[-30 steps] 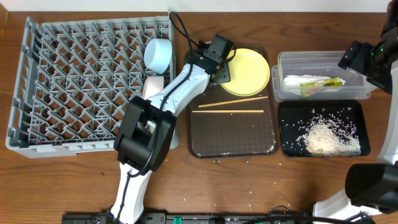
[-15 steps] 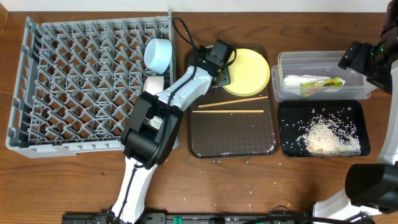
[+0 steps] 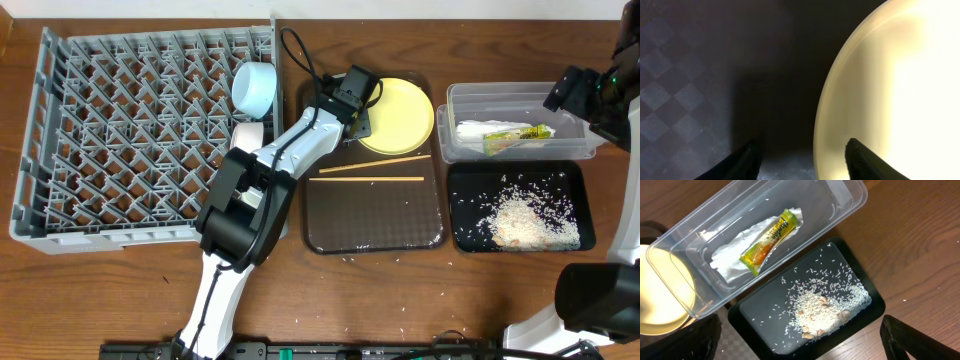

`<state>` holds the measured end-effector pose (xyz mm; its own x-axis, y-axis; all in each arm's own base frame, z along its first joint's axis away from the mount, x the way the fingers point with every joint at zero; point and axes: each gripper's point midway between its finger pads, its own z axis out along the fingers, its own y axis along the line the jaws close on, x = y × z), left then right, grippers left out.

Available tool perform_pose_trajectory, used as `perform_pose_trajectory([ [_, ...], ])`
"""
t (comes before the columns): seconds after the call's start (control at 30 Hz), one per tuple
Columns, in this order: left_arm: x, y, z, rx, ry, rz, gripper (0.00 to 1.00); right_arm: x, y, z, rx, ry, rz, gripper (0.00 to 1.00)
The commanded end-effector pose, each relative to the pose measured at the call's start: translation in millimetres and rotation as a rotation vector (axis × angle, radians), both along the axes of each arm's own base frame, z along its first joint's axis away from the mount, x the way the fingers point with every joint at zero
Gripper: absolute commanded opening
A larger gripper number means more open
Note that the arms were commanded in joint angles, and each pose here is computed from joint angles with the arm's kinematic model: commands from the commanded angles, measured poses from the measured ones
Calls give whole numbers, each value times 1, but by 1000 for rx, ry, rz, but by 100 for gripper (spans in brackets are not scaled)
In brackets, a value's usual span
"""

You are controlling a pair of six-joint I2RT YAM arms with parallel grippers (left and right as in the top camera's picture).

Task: Sort waste into correct bins and load items into the dishwasher
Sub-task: 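Lower the left gripper and pinch the yellow plate's edge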

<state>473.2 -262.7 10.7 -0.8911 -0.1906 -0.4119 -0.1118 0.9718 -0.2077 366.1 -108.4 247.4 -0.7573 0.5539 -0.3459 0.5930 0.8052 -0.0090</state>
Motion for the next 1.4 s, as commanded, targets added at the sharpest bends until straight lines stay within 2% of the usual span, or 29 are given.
perform_pose_trajectory([
  [0.0, -12, -3, -23, 10, 61, -5, 50, 0, -1, -1, 0, 2, -17, 99],
  [0.07, -13, -4, -23, 12, 63, -8, 43, 0, -1, -1, 0, 2, -17, 99],
  [0.17, -14, -6, -23, 12, 63, -12, 14, 0, -1, -1, 0, 2, -17, 99],
  [0.23, -14, -6, -23, 12, 63, -12, 8, 0, -1, -1, 0, 2, -17, 99],
  [0.6, -16, -4, -23, 18, 72, -12, 7, 0, -1, -1, 0, 1, -17, 99],
  [0.93, -24, 1, 16, 26, 62, -39, 8, 0, -1, -1, 0, 2, -17, 99],
  [1.37, -21, -11, 39, -268, 144, -114, 7, 0, -1, -1, 0, 1, -17, 99],
])
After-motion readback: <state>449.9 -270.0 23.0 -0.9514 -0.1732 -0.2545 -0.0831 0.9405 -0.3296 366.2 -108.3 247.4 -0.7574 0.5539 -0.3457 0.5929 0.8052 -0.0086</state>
